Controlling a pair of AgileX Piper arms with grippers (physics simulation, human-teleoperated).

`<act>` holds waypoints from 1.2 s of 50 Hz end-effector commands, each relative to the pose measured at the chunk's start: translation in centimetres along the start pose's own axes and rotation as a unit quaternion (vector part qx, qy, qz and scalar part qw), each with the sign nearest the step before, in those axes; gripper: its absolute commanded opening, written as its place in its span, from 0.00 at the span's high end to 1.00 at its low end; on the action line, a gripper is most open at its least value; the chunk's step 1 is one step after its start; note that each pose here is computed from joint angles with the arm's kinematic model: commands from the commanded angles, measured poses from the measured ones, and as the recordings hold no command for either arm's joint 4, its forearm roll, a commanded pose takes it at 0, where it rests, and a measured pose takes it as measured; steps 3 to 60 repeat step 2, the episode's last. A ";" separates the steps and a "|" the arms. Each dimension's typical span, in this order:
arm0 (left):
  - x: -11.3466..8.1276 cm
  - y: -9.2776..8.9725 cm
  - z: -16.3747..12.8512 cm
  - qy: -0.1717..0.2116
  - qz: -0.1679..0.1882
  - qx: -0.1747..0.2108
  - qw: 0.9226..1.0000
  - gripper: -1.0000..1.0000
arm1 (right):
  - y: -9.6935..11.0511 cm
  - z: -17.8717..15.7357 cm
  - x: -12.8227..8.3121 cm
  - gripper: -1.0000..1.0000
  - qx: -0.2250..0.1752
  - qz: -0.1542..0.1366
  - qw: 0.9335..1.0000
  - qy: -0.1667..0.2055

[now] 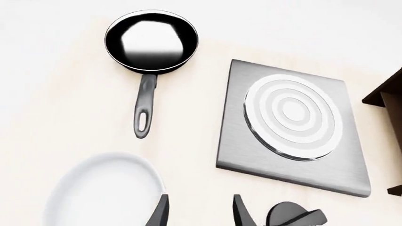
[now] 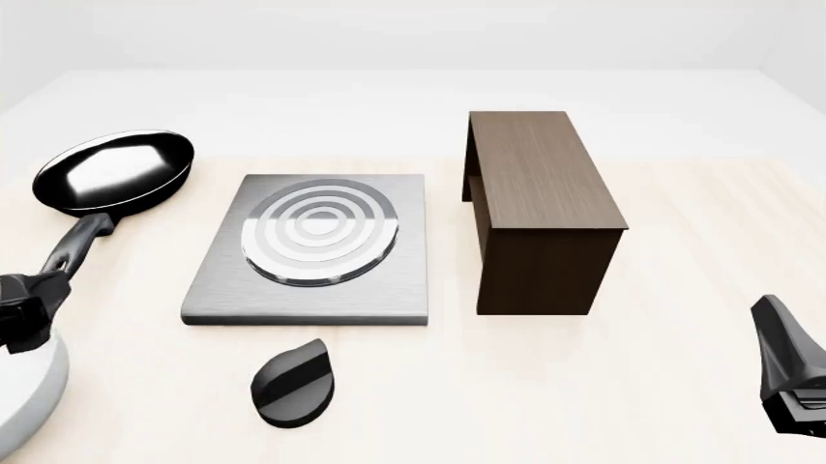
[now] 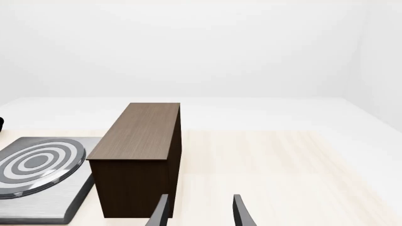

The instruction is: Turn on the stove.

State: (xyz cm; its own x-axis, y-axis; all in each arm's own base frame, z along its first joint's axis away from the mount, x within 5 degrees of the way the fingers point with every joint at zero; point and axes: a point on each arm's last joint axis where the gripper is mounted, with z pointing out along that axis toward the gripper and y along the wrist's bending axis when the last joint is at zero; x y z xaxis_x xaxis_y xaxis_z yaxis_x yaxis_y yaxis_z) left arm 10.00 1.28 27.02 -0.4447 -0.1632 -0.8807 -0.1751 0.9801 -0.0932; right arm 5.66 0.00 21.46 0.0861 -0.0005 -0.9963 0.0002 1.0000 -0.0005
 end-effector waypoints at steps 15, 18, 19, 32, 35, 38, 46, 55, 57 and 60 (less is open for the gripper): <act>-0.2 1.1 1.0 -0.007 -0.007 -0.045 0.999 0.00 | 0.0 0.0 0.0 0.00 0.000 0.000 1.000 0.000; -0.2 1.1 1.0 -0.007 -0.007 -0.045 0.999 0.00 | 0.0 0.0 0.0 0.00 0.000 0.000 1.000 0.000; -0.2 1.1 1.0 -0.007 -0.007 -0.045 0.999 0.00 | 0.0 0.0 0.0 0.00 0.000 0.000 1.000 0.000; -0.2 1.1 1.0 -0.007 -0.007 -0.045 0.999 0.00 | 0.0 0.0 0.0 0.00 0.000 0.000 1.000 0.000; -0.2 1.1 1.0 -0.007 -0.007 -0.045 0.999 0.00 | 0.0 0.0 0.0 0.00 0.000 0.000 1.000 0.000; -0.2 1.1 1.0 -0.007 -0.007 -0.045 0.999 0.00 | 0.0 0.0 0.0 0.00 0.000 0.000 1.000 0.000; -0.2 1.1 1.0 -0.007 -0.007 -0.045 0.999 0.00 | 0.0 0.0 0.0 0.00 0.000 0.000 1.000 0.000; -0.2 1.1 1.0 -0.007 -0.007 -0.045 0.999 0.00 | 0.0 0.0 0.0 0.00 0.000 0.000 1.000 0.000; -0.2 1.1 1.0 -0.007 -0.007 -0.045 0.999 0.00 | 0.0 0.0 0.0 0.00 0.000 0.000 1.000 0.000; -0.2 1.1 1.0 -0.007 -0.007 -0.045 0.999 0.00 | 0.0 0.0 0.0 0.00 0.000 0.000 1.000 0.000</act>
